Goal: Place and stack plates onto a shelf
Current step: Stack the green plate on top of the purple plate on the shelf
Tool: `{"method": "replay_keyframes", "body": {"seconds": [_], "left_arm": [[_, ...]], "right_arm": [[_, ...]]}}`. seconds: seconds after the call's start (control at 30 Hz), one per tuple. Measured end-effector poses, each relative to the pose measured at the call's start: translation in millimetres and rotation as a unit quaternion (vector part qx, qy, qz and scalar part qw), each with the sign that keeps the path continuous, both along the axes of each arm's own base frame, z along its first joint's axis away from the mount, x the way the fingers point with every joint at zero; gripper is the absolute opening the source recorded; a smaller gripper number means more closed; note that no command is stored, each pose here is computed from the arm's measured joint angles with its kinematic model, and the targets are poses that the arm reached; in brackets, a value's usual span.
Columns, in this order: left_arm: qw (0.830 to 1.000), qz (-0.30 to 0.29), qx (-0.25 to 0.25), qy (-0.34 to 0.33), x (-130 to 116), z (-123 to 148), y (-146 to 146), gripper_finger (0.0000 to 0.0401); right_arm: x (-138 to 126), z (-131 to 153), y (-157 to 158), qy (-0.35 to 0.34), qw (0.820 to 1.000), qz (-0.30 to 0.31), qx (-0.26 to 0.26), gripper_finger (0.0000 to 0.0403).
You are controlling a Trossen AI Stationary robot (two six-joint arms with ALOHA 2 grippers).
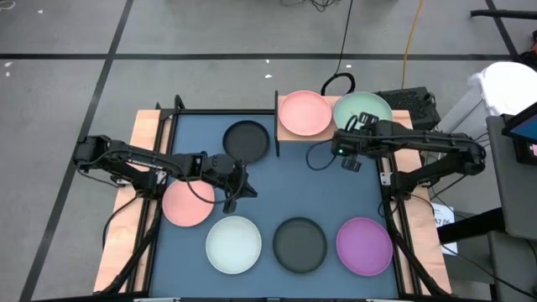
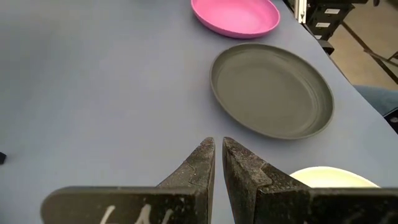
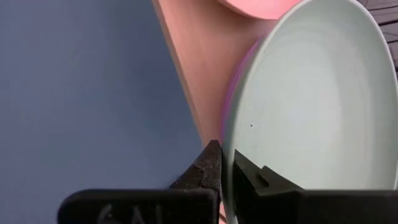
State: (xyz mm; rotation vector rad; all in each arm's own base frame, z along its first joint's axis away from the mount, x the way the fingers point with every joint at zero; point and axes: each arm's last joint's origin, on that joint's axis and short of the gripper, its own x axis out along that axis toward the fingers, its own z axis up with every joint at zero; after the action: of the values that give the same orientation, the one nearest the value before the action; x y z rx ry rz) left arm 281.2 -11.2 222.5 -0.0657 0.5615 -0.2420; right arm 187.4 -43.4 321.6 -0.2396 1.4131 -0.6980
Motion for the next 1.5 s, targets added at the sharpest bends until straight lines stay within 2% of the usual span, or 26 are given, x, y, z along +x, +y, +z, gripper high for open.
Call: {"method": "replay_keyframes", "body": {"seconds": [0.2, 0.47, 0.7, 1.13, 1.3, 1.5], "left_arm": [[1.000, 0.000, 0.000, 0.000, 0.0, 0.1, 0.0, 0.0035], [1.000, 0.000, 0.000, 0.000, 0.0, 0.0, 0.0, 0.0035], [1.000, 0.000, 0.000, 0.001, -0.1, -0.1, 0.0, 0.0035], [1.000, 0.000, 0.001, 0.001, -0.1, -0.2, 0.0, 0.0035], [1.000, 0.000, 0.001, 0.003, -0.3, -0.5, 0.0, 0.0035], [1.000, -0.001, 0.000, 0.004, -0.4, -0.7, -0.3, 0.0035]], "right_arm": [[4.8, -6.0, -15.3, -0.015, 1.000, -0.003, -0.007, 0.0003], [-1.7, -21.8, -33.2, 0.005, 0.999, -0.042, -0.001, 0.0003], [-2.1, -34.3, -42.5, 0.011, 0.999, -0.042, -0.002, 0.0004], [-0.1, -35.2, -50.8, -0.014, 0.999, -0.047, 0.001, 0.0004], [1.0, -35.9, -52.2, -0.035, 0.998, -0.048, 0.032, 0.0004], [1.9, -35.5, -53.0, -0.041, 0.998, -0.050, 0.027, 0.0004]]}}
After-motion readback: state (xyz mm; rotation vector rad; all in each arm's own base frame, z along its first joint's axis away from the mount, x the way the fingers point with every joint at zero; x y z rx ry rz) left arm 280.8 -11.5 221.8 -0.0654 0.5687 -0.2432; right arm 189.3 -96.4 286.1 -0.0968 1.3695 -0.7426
